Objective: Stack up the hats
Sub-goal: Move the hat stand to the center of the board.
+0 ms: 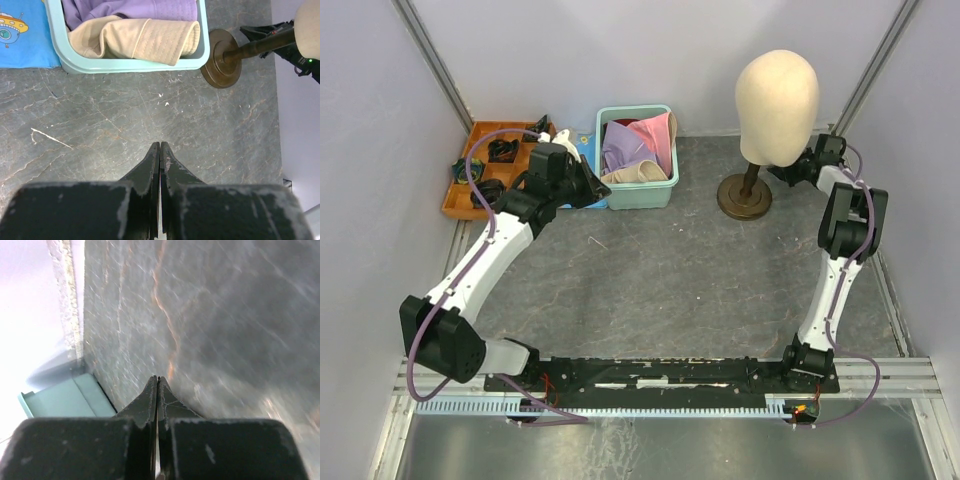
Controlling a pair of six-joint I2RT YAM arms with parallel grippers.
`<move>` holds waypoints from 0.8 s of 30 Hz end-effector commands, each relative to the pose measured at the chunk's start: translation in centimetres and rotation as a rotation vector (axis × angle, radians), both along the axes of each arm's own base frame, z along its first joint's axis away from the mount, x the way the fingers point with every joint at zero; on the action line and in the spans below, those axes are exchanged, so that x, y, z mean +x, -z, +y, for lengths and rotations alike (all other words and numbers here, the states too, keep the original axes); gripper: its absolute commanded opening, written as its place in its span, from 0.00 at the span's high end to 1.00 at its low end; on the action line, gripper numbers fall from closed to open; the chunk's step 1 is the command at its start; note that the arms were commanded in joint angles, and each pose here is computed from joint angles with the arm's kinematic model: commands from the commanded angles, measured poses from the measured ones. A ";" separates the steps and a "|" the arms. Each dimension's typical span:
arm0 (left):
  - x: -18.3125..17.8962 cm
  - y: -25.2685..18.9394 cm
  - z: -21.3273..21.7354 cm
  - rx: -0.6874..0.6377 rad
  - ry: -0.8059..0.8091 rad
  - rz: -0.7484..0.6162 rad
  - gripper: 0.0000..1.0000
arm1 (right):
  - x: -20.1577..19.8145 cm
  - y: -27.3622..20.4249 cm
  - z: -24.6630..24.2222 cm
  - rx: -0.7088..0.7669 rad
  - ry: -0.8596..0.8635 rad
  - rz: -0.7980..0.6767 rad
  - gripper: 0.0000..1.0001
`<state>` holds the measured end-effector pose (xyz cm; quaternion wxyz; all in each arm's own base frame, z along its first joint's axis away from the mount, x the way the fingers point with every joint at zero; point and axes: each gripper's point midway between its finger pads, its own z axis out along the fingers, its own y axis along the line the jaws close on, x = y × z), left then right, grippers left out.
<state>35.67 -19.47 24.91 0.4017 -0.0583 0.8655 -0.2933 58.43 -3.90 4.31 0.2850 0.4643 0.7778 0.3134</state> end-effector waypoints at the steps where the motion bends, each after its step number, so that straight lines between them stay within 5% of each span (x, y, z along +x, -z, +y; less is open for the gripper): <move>1: 1.3 -1.9 -0.1 0.015 0.004 -0.066 0.97 | 3.5 -0.7 2.1 0.097 -0.062 -0.076 1.00; 8: 1.6 -1.1 0.0 0.022 -0.005 -0.048 0.97 | 3.9 1.1 6.6 0.155 -0.142 -0.056 1.00; 24: 2.4 -1.5 -0.2 0.024 -0.002 -0.074 0.97 | -8.6 2.2 9.0 0.043 -0.165 0.106 1.00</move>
